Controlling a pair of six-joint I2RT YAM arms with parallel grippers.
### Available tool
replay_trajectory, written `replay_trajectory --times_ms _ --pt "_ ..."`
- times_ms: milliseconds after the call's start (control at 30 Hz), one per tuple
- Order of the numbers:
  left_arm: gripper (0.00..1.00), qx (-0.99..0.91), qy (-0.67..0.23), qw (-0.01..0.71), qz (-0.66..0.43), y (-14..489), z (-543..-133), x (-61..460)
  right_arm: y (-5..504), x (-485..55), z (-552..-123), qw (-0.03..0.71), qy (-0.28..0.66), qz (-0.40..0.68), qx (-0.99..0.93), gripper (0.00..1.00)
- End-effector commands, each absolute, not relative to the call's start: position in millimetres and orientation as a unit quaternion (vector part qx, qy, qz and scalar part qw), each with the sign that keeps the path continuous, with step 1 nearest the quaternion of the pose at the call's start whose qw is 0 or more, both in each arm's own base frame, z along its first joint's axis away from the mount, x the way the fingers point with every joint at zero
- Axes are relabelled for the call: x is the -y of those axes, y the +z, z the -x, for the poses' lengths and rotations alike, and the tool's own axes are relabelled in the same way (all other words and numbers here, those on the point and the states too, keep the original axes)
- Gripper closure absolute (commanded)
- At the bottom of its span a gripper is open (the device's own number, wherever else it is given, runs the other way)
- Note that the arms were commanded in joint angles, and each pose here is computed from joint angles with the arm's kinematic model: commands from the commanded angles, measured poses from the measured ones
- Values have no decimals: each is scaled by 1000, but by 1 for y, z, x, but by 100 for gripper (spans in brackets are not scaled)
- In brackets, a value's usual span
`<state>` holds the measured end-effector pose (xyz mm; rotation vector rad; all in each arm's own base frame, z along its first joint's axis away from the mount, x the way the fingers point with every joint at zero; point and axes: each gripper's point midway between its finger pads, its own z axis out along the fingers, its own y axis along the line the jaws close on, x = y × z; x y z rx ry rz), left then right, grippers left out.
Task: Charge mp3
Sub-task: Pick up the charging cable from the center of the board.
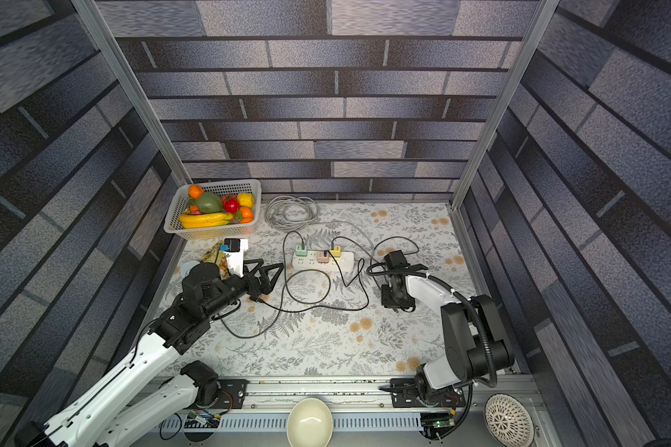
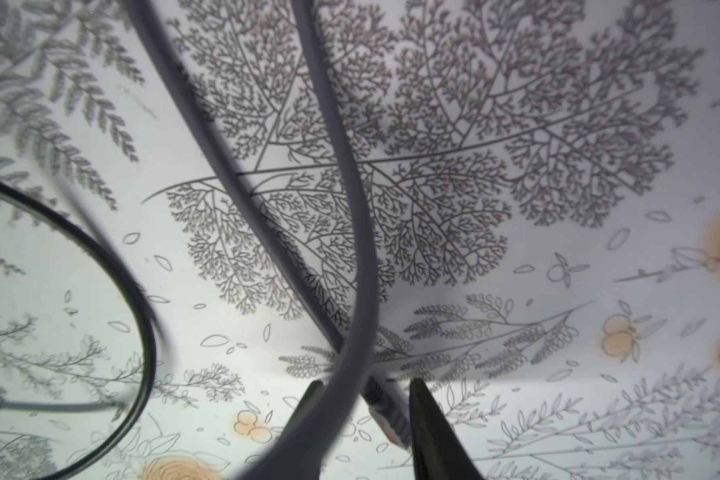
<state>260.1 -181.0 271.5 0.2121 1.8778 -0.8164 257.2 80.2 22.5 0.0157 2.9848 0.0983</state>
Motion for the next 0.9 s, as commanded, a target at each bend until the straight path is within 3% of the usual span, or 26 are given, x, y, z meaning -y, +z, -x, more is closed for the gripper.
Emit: replay_trajectory --times_ms 0,233,500,700,867 --pt "7 -785 -335 513 -89 266 -257 179 17 -87 -257 65 53 -3 -996 71" --pt "7 -787 -335 511 -87 264 -256 178 16 -92 -247 46 71 -10 -996 79" --pt "7 -787 -346 504 -86 258 -255 181 24 -110 -236 63 133 -29 -989 99" --pt "7 -773 -385 497 -80 255 -257 195 77 -146 -253 170 228 -44 -958 100" --pt "8 -734 -454 500 -72 259 -258 224 161 -178 -263 291 328 -65 -896 100"
